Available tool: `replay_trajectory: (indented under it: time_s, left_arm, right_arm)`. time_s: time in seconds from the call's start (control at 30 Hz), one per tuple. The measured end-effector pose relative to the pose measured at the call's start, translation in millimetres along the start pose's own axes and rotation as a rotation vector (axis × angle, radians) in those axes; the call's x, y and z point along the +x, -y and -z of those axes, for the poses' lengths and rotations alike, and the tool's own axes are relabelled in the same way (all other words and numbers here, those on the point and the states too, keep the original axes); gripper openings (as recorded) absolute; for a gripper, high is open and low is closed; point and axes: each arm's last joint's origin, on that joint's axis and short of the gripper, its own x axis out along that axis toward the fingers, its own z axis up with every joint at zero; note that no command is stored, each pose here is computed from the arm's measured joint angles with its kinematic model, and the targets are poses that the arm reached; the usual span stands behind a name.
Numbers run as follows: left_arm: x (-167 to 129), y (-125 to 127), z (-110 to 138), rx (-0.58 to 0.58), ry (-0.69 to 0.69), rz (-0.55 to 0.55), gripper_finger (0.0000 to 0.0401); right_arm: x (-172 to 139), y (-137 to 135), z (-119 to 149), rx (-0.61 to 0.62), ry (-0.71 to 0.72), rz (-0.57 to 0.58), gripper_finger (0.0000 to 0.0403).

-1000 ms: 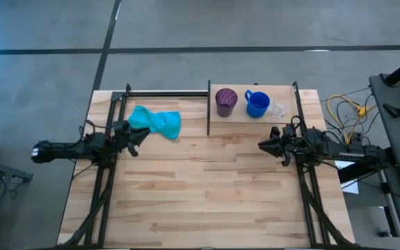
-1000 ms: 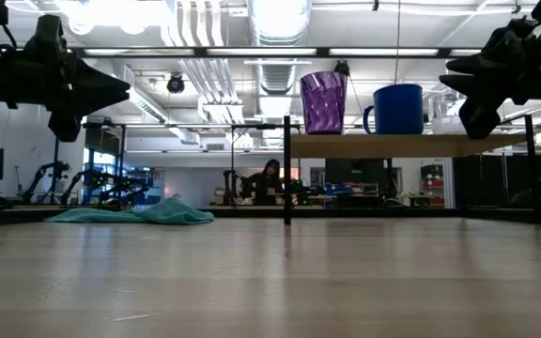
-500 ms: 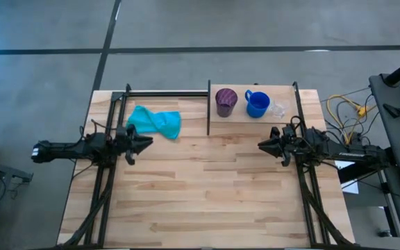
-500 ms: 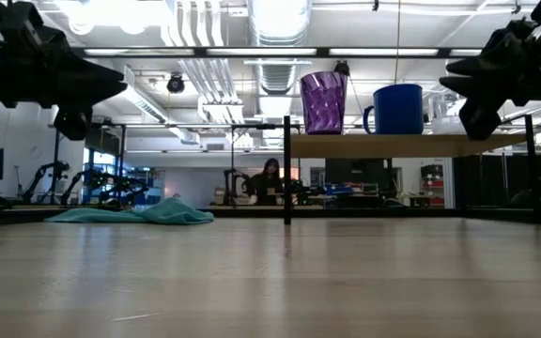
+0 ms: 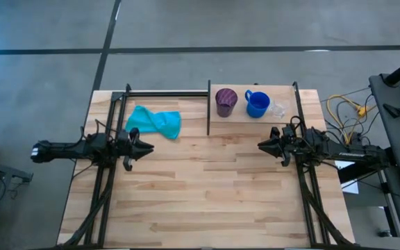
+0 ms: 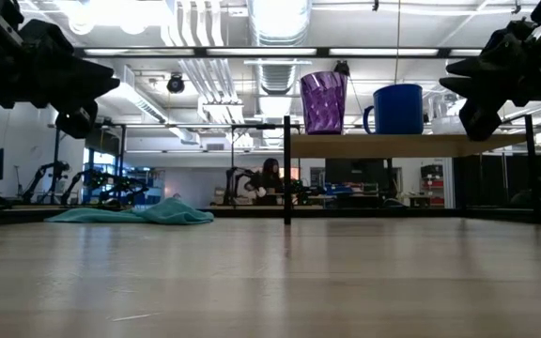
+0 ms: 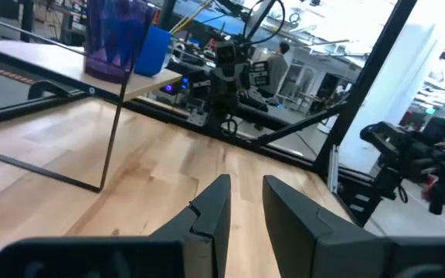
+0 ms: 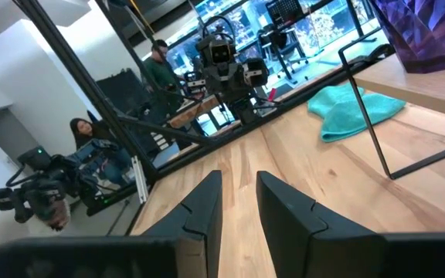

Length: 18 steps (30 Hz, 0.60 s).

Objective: Stack small to large cups/mugs on shelf
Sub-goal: Return to Home Position

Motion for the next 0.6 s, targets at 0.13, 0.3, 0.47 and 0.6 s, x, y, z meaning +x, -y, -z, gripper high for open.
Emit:
replay_trajectory:
  time_s: [0.13, 0.3, 0.47, 0.6]
  left_arm:
    - [0.4, -0.2, 0.5, -0.001, -0.006, -0.003, 0.0063]
    - [0.5, -0.3, 0.7, -0.001, -0.007, -0.003, 0.0063]
    - [0.5, -0.2, 0.6, -0.002, -0.006, -0.004, 0.0063]
    - [0.5, -0.2, 0.6, -0.002, -0.006, -0.004, 0.0063]
  right_arm:
    - [0.0, 0.0, 0.0, 0.000, 0.000, 0.000, 0.0077]
    - [0.0, 0.0, -0.1, 0.000, 0.000, 0.000, 0.0077]
    - [0.0, 0.0, 0.0, 0.000, 0.000, 0.000, 0.0077]
    - [0.0, 0.0, -0.1, 0.000, 0.001, 0.000, 0.0077]
